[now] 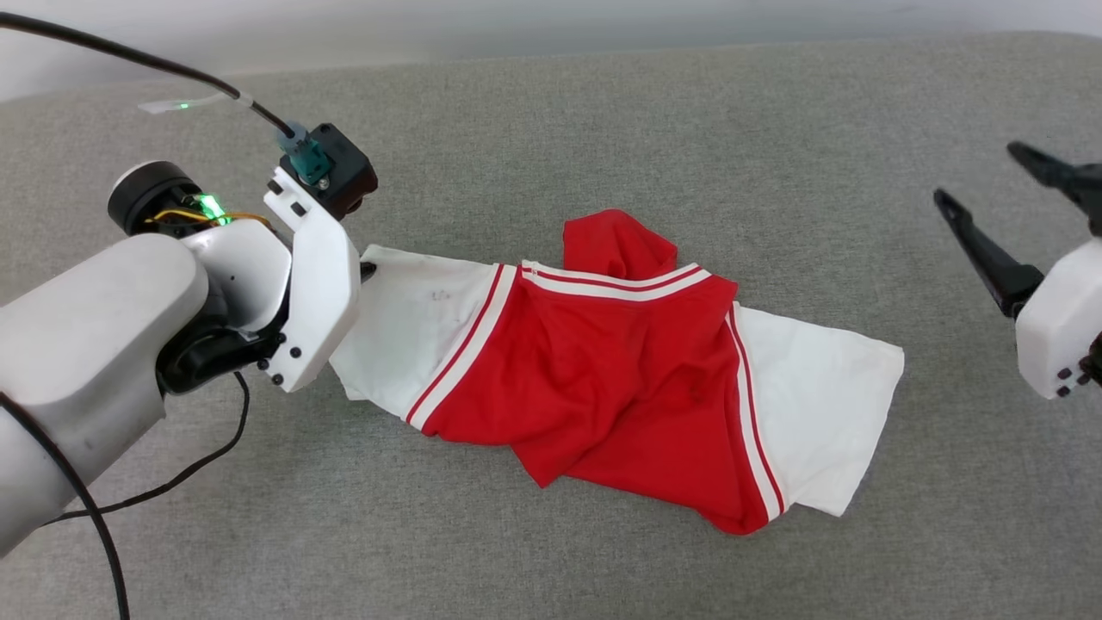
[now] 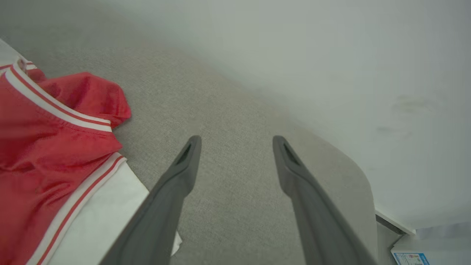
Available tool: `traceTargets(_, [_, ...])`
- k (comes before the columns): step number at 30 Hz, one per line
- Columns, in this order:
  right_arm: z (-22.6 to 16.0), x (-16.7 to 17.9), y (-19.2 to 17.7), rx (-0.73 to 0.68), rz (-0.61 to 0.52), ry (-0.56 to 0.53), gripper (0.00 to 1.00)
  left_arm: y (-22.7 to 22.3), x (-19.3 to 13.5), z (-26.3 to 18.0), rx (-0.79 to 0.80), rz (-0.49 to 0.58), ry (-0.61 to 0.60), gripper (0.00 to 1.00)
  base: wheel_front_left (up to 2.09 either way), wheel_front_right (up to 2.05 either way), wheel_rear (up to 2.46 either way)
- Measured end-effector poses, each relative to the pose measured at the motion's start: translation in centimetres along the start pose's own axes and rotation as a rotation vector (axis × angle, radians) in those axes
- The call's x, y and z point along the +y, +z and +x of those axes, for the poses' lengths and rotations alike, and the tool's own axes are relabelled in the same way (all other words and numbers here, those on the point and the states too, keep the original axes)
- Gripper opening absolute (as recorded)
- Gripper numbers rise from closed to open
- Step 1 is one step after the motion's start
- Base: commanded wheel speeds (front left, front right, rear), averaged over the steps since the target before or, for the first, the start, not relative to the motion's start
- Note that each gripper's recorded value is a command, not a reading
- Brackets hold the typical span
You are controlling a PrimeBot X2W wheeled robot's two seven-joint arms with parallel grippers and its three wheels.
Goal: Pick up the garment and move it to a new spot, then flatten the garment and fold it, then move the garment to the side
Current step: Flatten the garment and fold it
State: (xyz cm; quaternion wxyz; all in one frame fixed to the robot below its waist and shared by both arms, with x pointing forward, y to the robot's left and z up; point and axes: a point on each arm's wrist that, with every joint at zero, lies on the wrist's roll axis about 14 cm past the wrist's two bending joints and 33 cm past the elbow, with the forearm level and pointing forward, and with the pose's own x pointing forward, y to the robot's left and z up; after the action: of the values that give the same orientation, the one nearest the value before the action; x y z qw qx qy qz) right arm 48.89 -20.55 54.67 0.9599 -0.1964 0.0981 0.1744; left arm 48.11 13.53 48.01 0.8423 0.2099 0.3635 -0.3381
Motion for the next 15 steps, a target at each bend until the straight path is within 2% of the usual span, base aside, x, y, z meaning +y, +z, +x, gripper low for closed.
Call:
traceTargets(7, [-1.5, 3.4, -7.7, 0.558, 0.099, 0.250, 1.00, 0.0, -0.4, 0.8, -0.017, -0.005, -0.020, 0.00, 0.00, 0.00, 0.00])
traceTargets(10, [-1.2, 3.9, -8.5, 0.656, 0.151, 0.299, 1.00, 0.0, -0.1, 1.2, -0.023, -0.011, -0.022, 0.00, 0.00, 0.00, 0.00])
traceTargets(15, [-1.0, 5.0, -12.3, 0.855, 0.206, 0.341, 1.00, 0.1, 0.2, 2.0, -0.034, -0.014, -0.027, 0.00, 0.00, 0.00, 0.00])
